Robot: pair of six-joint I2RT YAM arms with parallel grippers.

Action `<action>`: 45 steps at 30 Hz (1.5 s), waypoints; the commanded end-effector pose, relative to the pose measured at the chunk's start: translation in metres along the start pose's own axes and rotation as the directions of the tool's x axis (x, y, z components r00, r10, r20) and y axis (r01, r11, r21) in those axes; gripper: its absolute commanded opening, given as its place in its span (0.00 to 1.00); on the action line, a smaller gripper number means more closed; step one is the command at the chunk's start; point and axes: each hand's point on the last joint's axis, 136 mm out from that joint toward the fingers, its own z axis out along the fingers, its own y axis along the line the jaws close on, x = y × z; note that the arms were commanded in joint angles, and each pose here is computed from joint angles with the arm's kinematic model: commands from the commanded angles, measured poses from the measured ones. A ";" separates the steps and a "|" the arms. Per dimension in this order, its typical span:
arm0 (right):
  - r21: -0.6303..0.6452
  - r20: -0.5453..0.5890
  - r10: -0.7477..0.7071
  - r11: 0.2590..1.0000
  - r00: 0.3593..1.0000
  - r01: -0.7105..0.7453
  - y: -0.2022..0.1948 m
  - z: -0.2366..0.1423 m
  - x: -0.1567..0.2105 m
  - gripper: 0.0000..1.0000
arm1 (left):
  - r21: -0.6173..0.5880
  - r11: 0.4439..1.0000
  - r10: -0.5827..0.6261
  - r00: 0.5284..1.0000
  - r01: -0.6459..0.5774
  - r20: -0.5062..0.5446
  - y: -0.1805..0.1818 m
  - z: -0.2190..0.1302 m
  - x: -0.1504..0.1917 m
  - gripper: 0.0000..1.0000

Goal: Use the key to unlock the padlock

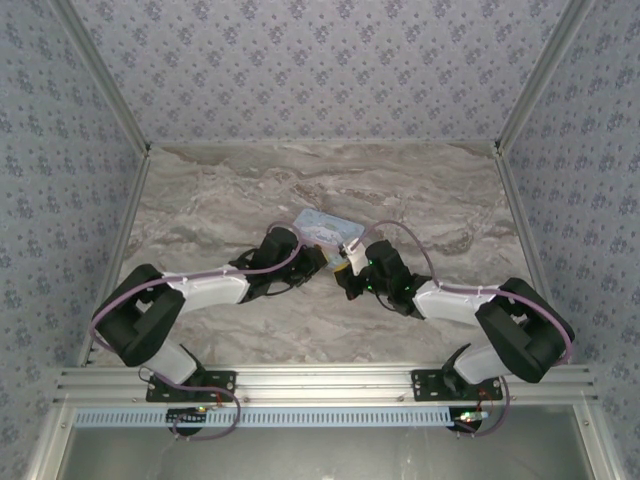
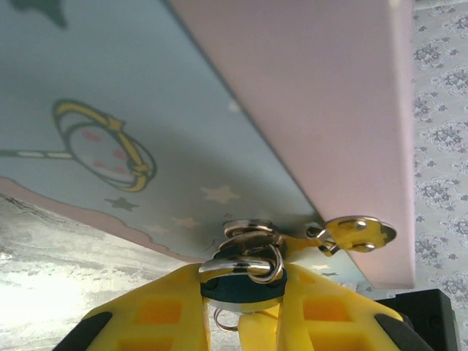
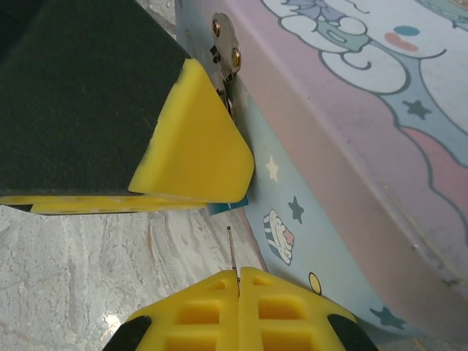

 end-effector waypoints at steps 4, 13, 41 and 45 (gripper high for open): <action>0.020 0.059 -0.039 0.999 0.998 0.038 -0.001 0.000 -0.024 0.00 | 0.078 0.997 0.009 1.000 -0.008 -0.002 -0.034 -0.010 -0.001 0.14; 0.028 0.078 -0.039 0.999 0.996 0.037 -0.002 -0.003 -0.029 0.00 | 0.070 0.998 0.008 1.000 -0.007 -0.006 -0.032 -0.010 0.000 0.14; 0.038 0.067 -0.080 0.996 0.995 0.077 -0.004 -0.002 -0.028 0.00 | 0.083 0.996 -0.012 0.999 0.016 -0.049 -0.036 -0.008 0.007 0.15; 0.047 0.081 -0.093 0.995 0.992 0.090 -0.006 0.002 -0.033 0.00 | 0.085 0.996 -0.012 0.998 0.016 -0.054 -0.038 -0.012 0.009 0.15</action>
